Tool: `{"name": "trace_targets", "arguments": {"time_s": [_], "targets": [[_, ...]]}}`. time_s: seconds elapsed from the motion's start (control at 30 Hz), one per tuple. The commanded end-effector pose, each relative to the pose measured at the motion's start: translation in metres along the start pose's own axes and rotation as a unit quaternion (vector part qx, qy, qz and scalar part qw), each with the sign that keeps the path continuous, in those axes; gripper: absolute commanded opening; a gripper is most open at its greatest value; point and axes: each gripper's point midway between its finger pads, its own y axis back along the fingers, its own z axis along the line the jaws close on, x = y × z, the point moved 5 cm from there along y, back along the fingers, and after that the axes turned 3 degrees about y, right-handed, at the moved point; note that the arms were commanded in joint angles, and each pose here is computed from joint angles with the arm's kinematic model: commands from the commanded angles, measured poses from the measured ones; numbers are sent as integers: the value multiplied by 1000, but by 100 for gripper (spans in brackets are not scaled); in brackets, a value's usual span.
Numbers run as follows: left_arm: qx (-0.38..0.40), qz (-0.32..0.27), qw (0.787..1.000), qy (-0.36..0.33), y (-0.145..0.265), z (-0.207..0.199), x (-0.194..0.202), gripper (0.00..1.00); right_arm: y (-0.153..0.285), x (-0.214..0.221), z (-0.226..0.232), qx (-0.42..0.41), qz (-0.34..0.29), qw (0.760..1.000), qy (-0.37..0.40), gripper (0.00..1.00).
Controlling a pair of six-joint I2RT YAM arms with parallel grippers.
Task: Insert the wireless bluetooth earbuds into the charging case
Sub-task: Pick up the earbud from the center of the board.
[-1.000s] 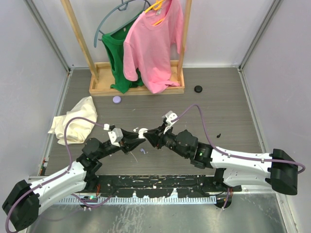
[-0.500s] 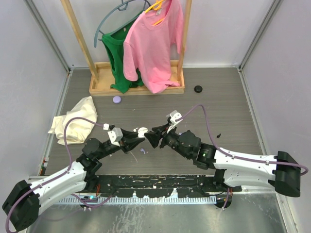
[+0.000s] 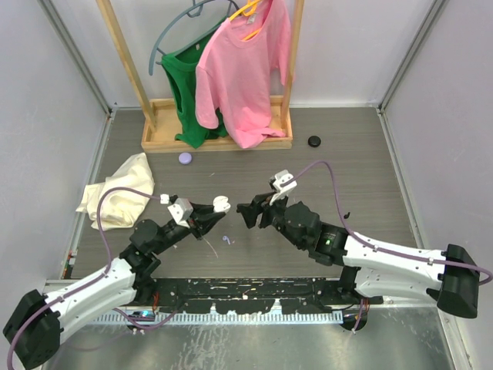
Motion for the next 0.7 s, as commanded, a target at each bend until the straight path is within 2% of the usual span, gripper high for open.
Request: {"name": "trace_targets", "arguments": {"time_s": [0.0, 0.13, 0.33, 0.67], "targets": [[-70, -30, 997, -1, 2, 16, -15, 0, -11, -18, -20, 29, -9, 1000, -5, 68], [-110, -37, 993, 2, 7, 24, -18, 0, -26, -6, -32, 19, 15, 1000, 17, 68], [-133, -57, 990, 1, 16, 28, -23, 0, -64, 26, -36, -55, 64, 995, 58, 68], [-129, -78, 989, 0, 20, 26, -28, 0, -137, 60, -29, -185, 112, 965, 145, 67]]}}
